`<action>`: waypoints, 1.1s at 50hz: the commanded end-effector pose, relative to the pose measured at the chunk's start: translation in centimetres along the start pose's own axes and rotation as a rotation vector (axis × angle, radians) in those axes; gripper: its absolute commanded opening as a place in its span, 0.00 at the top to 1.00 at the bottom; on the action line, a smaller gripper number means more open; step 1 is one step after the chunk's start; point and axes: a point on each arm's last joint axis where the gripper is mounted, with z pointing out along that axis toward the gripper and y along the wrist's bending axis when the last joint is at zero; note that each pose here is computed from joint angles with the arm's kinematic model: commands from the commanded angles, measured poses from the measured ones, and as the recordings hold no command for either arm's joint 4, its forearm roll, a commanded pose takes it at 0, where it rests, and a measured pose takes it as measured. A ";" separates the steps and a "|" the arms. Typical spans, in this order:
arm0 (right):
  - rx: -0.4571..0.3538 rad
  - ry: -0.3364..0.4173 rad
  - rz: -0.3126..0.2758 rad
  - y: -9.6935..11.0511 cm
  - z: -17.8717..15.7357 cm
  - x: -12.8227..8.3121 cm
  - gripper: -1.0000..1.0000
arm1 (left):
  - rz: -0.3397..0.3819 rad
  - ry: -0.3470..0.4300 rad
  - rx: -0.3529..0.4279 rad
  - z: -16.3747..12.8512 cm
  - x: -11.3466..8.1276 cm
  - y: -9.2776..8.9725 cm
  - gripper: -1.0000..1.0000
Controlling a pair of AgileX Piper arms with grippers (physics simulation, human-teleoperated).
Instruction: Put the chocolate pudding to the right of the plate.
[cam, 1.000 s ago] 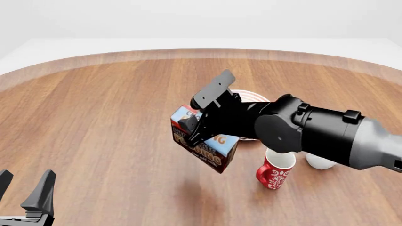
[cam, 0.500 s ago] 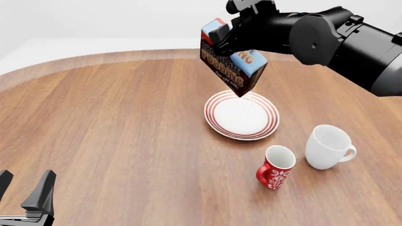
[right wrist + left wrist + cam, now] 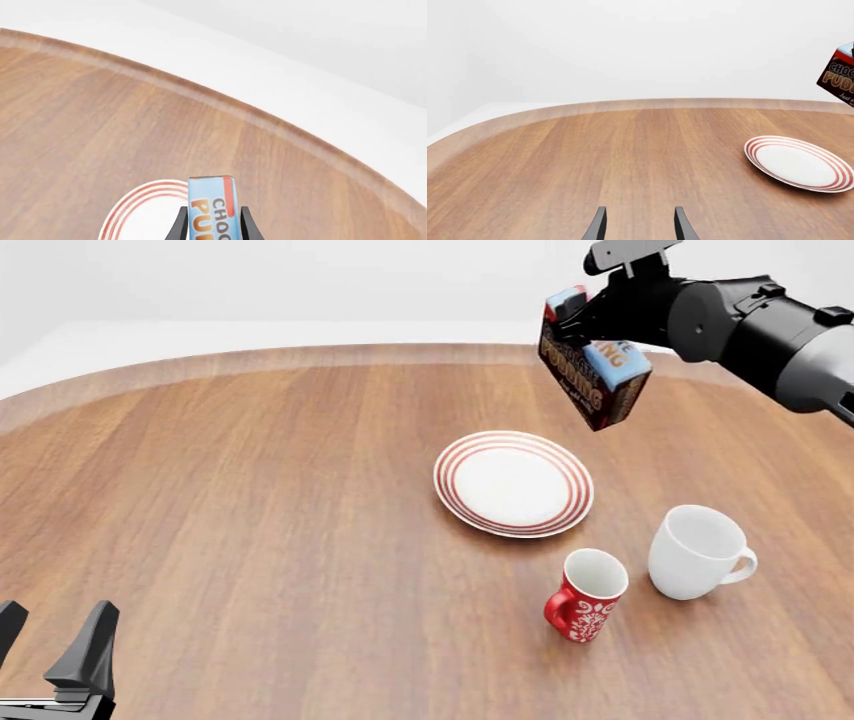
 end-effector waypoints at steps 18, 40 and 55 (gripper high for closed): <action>0.194 0.189 0.060 -8.8 5.1 11.8 1.00 | 0.000 0.000 0.000 0.0 0.0 0.0 0.00; 0.185 0.277 0.051 -8.5 7.4 18.1 1.00 | 0.000 0.000 0.000 0.0 0.0 0.0 0.00; 0.222 0.310 0.032 -10.5 6.9 19.9 1.00 | 0.000 0.000 0.000 0.0 0.0 0.0 0.00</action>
